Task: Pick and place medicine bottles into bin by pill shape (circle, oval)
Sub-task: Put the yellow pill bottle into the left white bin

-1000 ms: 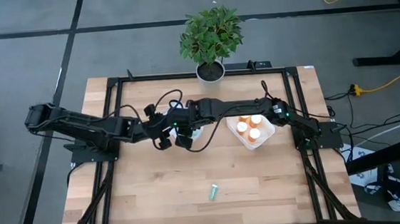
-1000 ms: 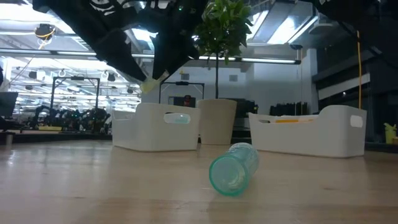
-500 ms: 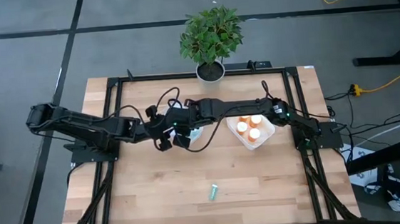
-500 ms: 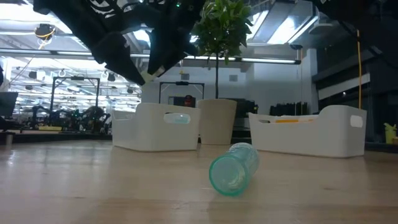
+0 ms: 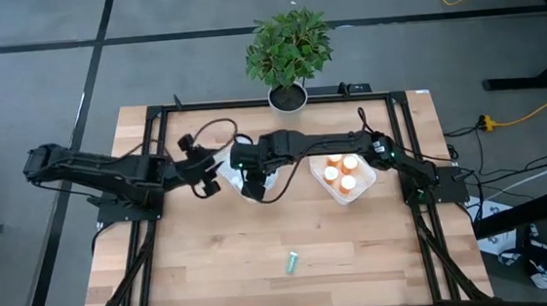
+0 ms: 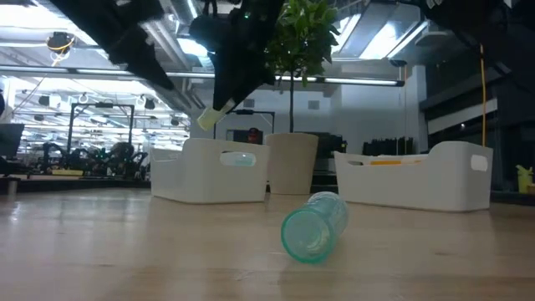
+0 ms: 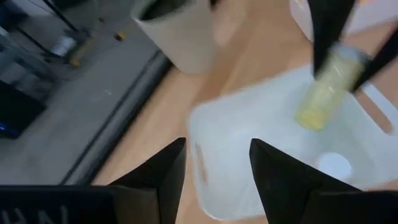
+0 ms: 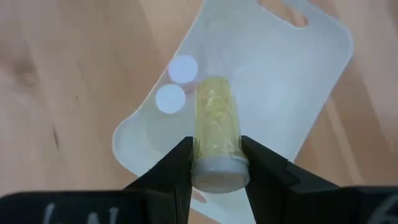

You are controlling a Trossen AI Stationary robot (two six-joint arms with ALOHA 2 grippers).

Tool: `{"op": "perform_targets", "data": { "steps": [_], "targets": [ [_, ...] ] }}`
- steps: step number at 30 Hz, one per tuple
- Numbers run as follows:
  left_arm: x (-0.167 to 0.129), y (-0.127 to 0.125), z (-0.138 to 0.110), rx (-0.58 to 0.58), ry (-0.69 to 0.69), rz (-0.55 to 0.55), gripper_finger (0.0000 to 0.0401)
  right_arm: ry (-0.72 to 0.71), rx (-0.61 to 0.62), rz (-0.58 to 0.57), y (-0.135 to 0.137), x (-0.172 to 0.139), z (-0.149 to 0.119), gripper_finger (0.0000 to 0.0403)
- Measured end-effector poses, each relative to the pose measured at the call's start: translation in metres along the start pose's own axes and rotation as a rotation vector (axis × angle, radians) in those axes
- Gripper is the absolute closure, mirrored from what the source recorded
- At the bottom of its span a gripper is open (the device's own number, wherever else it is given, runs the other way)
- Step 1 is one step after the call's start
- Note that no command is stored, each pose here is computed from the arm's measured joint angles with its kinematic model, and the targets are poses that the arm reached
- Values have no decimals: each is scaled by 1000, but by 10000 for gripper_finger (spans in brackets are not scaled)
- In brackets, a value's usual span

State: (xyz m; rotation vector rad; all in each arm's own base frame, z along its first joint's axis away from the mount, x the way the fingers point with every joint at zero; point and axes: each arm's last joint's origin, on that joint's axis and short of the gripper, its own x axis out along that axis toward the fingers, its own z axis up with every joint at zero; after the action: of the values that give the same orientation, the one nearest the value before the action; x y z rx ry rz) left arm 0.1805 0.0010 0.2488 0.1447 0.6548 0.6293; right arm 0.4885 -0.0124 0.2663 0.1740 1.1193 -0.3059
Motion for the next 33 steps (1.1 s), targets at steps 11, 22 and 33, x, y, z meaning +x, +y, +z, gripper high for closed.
{"op": "perform_targets", "data": {
  "steps": [11,22,33],
  "targets": [
    [-33,29,4,-99,-154,18,230,29,192,55,-35,8,9,283],
    [-40,35,3,-123,-188,13,230,100,265,204,-56,29,12,283],
    [-40,35,2,-113,-176,11,230,178,292,201,-56,39,5,283]
  ]
}}
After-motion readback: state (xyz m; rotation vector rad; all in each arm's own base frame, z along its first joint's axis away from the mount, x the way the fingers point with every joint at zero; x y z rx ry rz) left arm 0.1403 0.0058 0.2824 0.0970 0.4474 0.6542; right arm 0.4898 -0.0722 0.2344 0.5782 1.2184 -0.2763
